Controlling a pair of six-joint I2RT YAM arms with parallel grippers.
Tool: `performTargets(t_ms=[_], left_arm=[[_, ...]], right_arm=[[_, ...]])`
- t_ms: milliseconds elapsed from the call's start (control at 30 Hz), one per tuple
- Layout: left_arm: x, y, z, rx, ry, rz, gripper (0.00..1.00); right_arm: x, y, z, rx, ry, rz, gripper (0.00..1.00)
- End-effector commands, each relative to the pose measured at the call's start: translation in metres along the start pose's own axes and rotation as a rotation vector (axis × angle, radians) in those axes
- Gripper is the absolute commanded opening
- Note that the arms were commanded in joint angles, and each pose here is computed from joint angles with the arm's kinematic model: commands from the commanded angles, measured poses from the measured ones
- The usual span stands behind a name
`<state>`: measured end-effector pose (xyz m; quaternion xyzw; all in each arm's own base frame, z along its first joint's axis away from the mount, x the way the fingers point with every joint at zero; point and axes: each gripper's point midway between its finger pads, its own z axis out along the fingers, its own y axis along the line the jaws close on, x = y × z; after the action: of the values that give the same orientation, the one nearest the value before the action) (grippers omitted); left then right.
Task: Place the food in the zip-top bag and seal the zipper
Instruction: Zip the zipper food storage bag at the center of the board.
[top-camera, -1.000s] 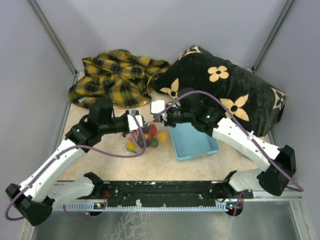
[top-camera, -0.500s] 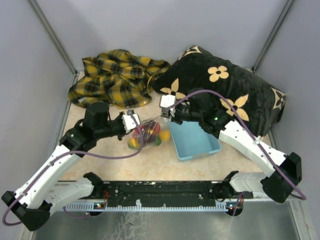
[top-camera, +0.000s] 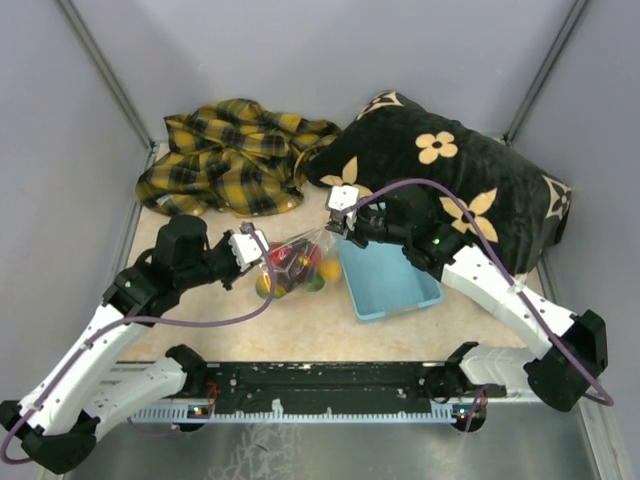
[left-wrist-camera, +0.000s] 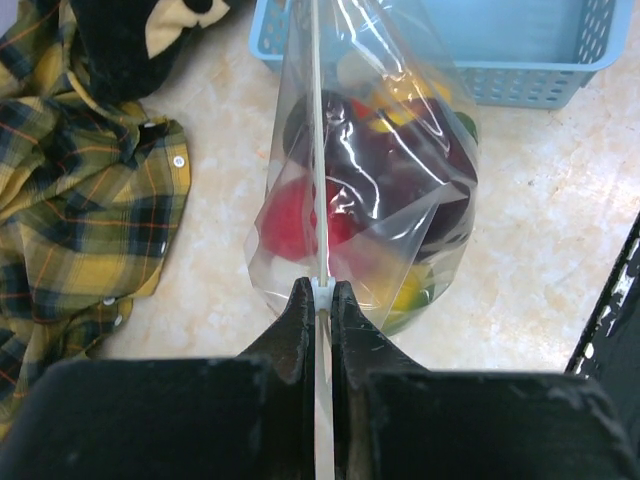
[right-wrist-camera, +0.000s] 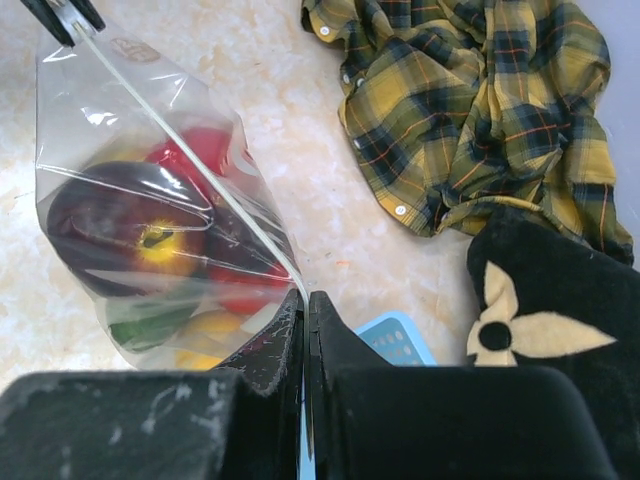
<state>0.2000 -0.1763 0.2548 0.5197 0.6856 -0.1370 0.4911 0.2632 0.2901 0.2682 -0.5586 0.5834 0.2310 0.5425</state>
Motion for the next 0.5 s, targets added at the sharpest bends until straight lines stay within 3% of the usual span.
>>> performTargets(t_ms=[0,467], left_arm=[[0.023,-0.001,-0.019,-0.040,0.117,-0.053,0.00],[0.052,0.011,-0.060,-0.198,0.277,-0.115,0.00]], right_arm=[[-0.019,-0.037,-0.018,0.165,-0.055,-0.025,0.00],[-0.026,-0.049,-0.012,0.201,-0.110,0.019,0.00]])
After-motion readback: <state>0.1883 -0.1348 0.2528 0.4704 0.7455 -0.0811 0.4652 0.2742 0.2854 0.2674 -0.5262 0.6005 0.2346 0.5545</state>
